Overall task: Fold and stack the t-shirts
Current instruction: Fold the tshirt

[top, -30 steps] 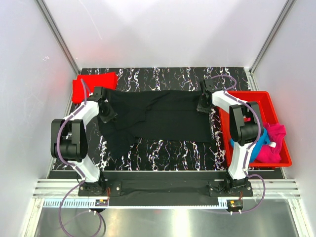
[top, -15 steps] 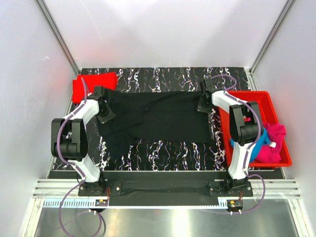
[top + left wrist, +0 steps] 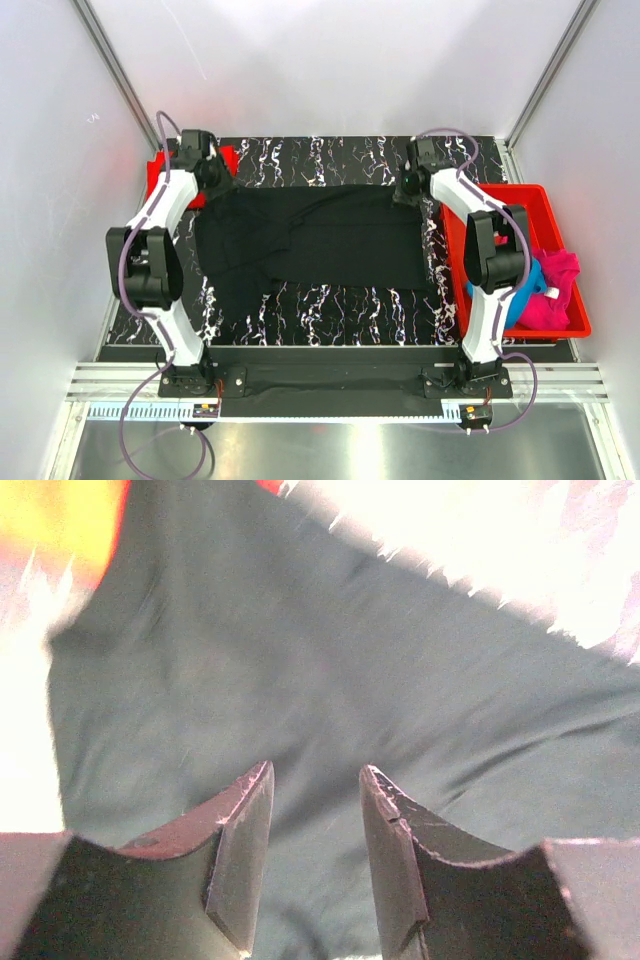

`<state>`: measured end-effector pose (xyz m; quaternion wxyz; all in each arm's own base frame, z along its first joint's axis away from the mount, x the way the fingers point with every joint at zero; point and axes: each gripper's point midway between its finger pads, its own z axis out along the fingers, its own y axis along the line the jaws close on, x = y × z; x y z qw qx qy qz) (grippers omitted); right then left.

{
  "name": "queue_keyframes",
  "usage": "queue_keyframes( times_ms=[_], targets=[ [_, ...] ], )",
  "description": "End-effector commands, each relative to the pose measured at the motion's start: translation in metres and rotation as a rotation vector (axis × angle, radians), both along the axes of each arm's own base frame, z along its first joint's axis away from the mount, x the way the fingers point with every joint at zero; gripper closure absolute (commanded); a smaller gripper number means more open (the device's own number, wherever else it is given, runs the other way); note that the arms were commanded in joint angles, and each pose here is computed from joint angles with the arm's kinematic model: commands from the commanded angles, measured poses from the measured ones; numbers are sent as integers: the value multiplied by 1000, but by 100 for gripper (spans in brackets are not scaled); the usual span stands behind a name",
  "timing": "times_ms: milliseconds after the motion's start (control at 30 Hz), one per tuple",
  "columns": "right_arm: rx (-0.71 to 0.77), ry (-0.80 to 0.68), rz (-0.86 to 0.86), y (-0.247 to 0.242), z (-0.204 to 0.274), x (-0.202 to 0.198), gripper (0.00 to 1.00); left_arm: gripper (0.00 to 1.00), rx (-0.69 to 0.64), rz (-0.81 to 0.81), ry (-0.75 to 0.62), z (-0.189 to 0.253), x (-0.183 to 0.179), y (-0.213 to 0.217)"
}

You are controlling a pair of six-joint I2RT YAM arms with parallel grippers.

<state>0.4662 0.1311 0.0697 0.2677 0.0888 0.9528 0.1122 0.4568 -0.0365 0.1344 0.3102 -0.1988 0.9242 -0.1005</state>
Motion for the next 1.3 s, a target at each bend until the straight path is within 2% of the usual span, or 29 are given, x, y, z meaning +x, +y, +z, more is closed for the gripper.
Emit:
queue_keyframes(
  times_ms=[0, 167, 400, 600, 833, 1033, 1133, 1167, 1267],
  targets=[
    [-18, -14, -2, 1, 2, 24, 81, 55, -69, -111, -51, -9, 35, -19],
    [-114, 17, -39, -16, -18, 27, 81, 55, -83, -121, -50, -33, 65, -21],
    [-270, 80, -81, -47, -41, 11, 85, 55, -89, -129, -25, -60, 96, -21],
    [-393, 131, -122, -74, -51, -8, 86, 53, -3, -105, 13, -84, 106, -4],
    [-469, 145, -124, -88, -55, -18, 86, 53, 12, -93, 14, -89, 122, 3],
    [-440, 126, -85, -82, -57, -14, 84, 53, 2, -96, -25, -72, 136, 11],
    [-364, 83, -38, -66, -43, -2, 81, 50, -40, -180, -114, -36, 137, -3],
    [-332, 79, -16, -58, -40, 0, 79, 47, -33, -211, -169, -9, 135, -5],
    [-285, 53, 4, -48, -26, 8, 78, 44, 31, -262, -247, 37, 127, -1]
  ],
)
